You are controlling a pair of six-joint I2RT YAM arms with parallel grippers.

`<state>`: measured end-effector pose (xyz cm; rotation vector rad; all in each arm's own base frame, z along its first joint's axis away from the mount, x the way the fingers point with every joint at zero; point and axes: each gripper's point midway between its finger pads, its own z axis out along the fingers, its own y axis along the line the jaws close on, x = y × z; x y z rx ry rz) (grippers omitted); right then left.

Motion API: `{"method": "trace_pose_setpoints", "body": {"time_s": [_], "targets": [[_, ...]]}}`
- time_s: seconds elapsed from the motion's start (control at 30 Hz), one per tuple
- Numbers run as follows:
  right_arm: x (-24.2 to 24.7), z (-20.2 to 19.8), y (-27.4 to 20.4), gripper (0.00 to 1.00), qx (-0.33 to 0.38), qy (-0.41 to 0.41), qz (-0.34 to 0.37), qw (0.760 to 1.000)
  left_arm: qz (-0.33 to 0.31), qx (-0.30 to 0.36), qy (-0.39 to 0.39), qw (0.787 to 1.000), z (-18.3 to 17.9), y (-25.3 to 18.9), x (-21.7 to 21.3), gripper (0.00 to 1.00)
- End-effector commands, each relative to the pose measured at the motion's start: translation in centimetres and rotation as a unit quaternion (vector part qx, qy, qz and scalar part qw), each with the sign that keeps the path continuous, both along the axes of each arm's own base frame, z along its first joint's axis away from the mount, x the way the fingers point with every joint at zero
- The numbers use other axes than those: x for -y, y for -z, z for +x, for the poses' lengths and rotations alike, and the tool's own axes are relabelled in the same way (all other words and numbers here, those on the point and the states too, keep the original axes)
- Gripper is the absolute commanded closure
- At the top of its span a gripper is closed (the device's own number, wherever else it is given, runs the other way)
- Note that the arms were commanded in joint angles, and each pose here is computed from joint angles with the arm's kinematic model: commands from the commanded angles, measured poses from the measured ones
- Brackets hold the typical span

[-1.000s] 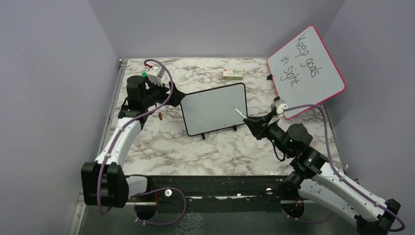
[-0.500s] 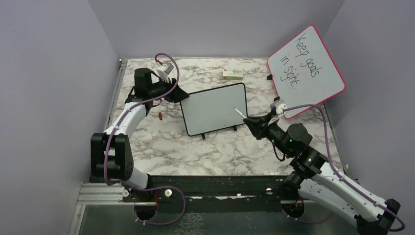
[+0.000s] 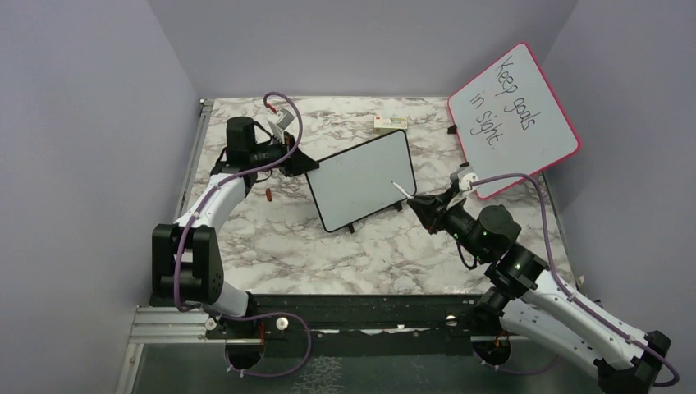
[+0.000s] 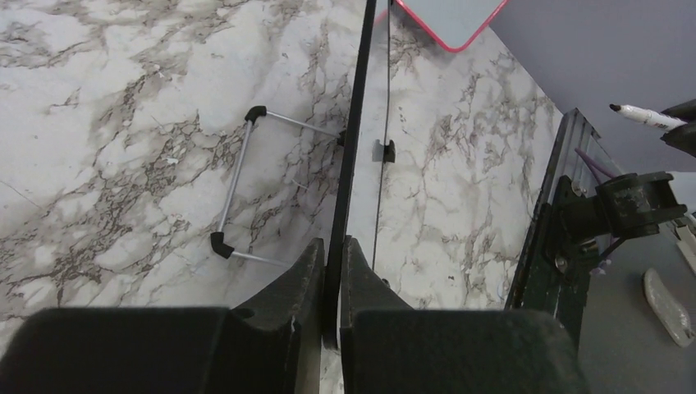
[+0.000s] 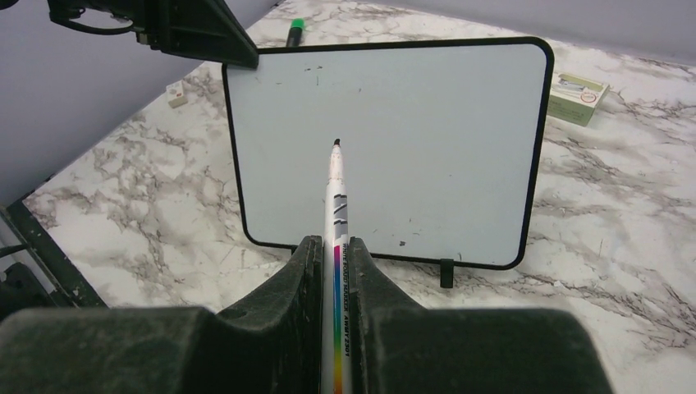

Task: Write a sentence on the whiteboard

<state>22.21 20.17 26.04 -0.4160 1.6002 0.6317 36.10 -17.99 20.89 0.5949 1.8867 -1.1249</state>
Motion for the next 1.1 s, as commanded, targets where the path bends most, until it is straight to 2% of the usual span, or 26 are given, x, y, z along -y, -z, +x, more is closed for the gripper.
{"method": "trace_pose_setpoints", "body": {"time_s": [0.0, 0.17, 0.37, 0.5, 0.57, 0.6, 0.77, 1.07], "targets": [[-0.2, 0.1, -1.6, 0.99, 0.011, -0.006, -0.012, 1.0, -0.012, 0.005, 0.024, 1.0, -2.2, -0.6, 0.7, 0.94], [-0.8, 0.1, -1.7, 0.99, 0.005, -0.022, -0.034, 0.999, -0.015, -0.005, 0.036, 0.999, -3.9, 0.0, 1.4, 1.0], [-1.8, 0.8, -1.3, 0.99, -0.013, -0.033, -0.065, 0.997, -0.014, -0.002, 0.041, 0.999, -4.2, -0.3, 1.9, 0.99], [-2.3, 1.3, -1.5, 0.99, -0.015, -0.036, -0.079, 0.996, -0.009, 0.006, 0.024, 1.0, -3.2, -1.1, 1.7, 0.91], [-2.7, 1.6, -1.6, 0.99, -0.016, -0.04, -0.085, 0.995, -0.004, 0.01, 0.015, 1.0, -2.6, -1.3, 1.6, 0.78], [-2.9, 1.6, -1.6, 0.99, -0.016, -0.043, -0.088, 0.995, 0.0, 0.002, 0.01, 1.0, -2.5, -1.0, 1.5, 0.74], [-4.1, 2.1, -1.7, 0.99, -0.014, -0.06, -0.095, 0.994, -0.001, 0.001, 0.003, 1.0, -1.6, -1.7, 1.5, 0.7], [-6.1, 2.6, -2.0, 0.99, -0.007, -0.076, -0.105, 0.992, -0.014, -0.03, 0.027, 0.999, -1.3, -0.8, 2.5, 0.7]]}}
